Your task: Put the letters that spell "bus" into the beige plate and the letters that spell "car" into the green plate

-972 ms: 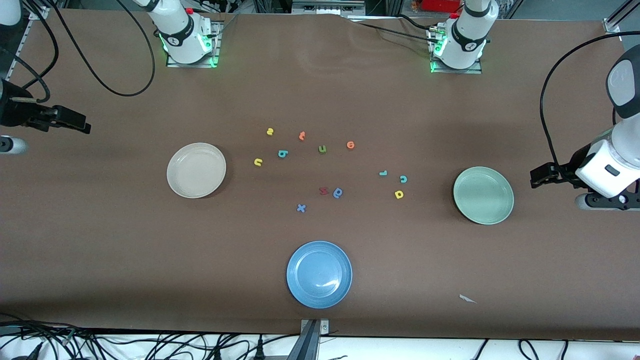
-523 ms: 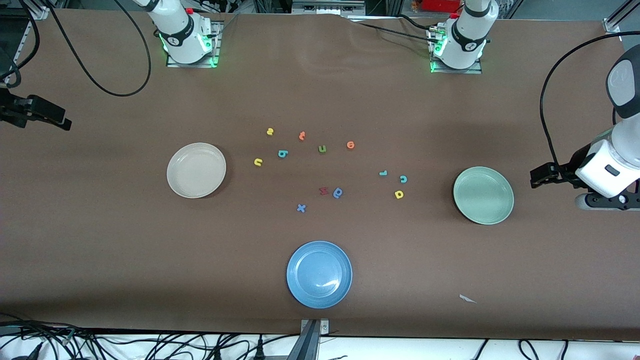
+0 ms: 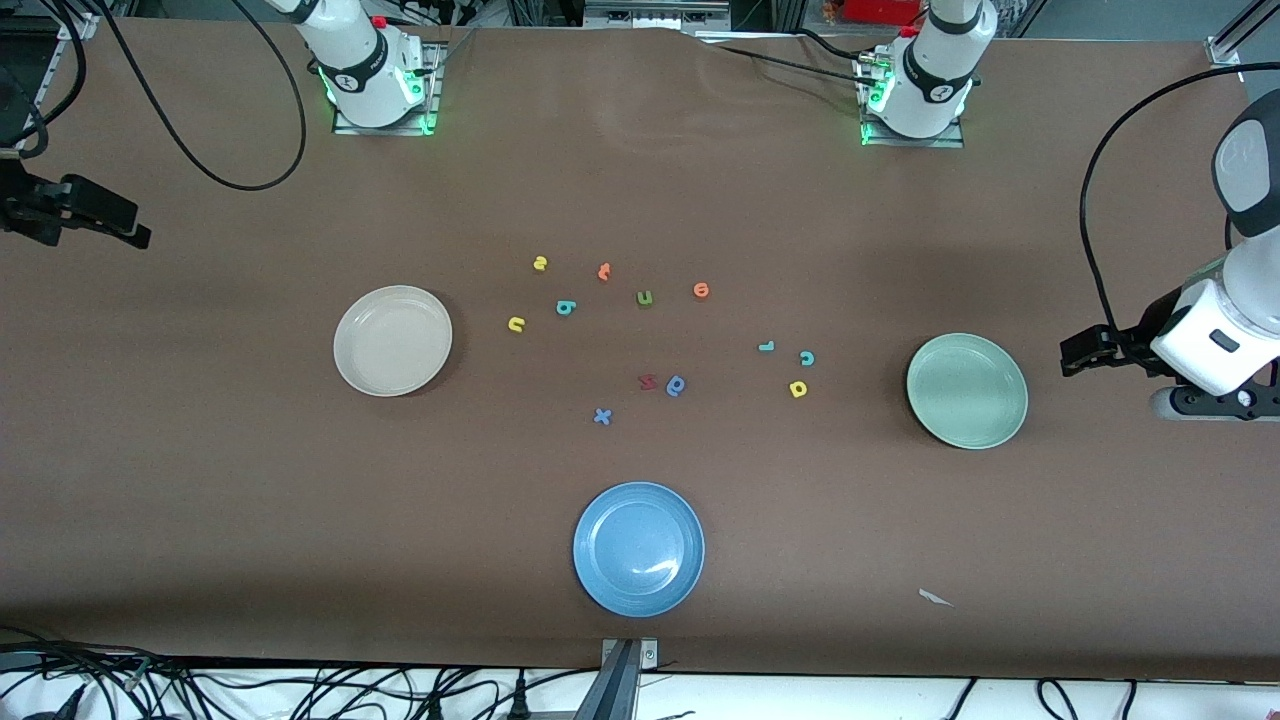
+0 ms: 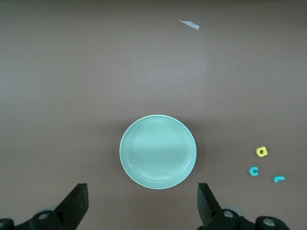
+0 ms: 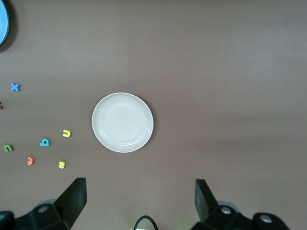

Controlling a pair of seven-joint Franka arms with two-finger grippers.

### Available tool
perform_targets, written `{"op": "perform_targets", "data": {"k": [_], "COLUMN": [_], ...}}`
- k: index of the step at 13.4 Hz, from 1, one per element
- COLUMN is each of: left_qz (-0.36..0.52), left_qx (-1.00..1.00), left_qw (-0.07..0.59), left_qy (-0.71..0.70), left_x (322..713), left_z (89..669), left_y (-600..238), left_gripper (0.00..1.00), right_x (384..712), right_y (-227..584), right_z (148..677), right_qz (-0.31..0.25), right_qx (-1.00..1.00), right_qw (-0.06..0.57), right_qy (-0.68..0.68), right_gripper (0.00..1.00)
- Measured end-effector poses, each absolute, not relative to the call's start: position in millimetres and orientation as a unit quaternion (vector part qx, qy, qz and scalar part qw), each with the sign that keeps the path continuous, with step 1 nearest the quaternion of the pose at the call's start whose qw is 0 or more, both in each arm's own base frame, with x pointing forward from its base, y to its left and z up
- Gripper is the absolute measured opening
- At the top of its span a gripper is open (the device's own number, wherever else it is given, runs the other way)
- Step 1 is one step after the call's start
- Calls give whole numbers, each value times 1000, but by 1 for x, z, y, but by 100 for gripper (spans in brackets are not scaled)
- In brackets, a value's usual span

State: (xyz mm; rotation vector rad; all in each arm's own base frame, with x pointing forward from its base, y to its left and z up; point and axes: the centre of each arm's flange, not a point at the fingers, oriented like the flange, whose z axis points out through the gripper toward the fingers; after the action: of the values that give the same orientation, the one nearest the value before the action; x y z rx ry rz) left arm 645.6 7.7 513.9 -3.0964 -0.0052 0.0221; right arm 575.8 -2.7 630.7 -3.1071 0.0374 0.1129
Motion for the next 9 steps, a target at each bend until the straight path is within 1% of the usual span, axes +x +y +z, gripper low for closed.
{"op": "perform_targets", "data": {"k": [4, 9], "left_qz": [8, 10], "left_qx": [-1000, -1000], "left_qw": [23, 23], "left_qy": [-2, -2], "left_x": [645, 645], "left_z": [513, 511], "left_y": [8, 8], "left_gripper": [100, 100], "right_x": [582, 585], "right_y": [19, 21], "right_z": [616, 610], "right_qz": [50, 55], "right_qx": [-999, -998], "right_qw": [15, 14], "right_qy": [-5, -7], "right_gripper": [100, 100]}}
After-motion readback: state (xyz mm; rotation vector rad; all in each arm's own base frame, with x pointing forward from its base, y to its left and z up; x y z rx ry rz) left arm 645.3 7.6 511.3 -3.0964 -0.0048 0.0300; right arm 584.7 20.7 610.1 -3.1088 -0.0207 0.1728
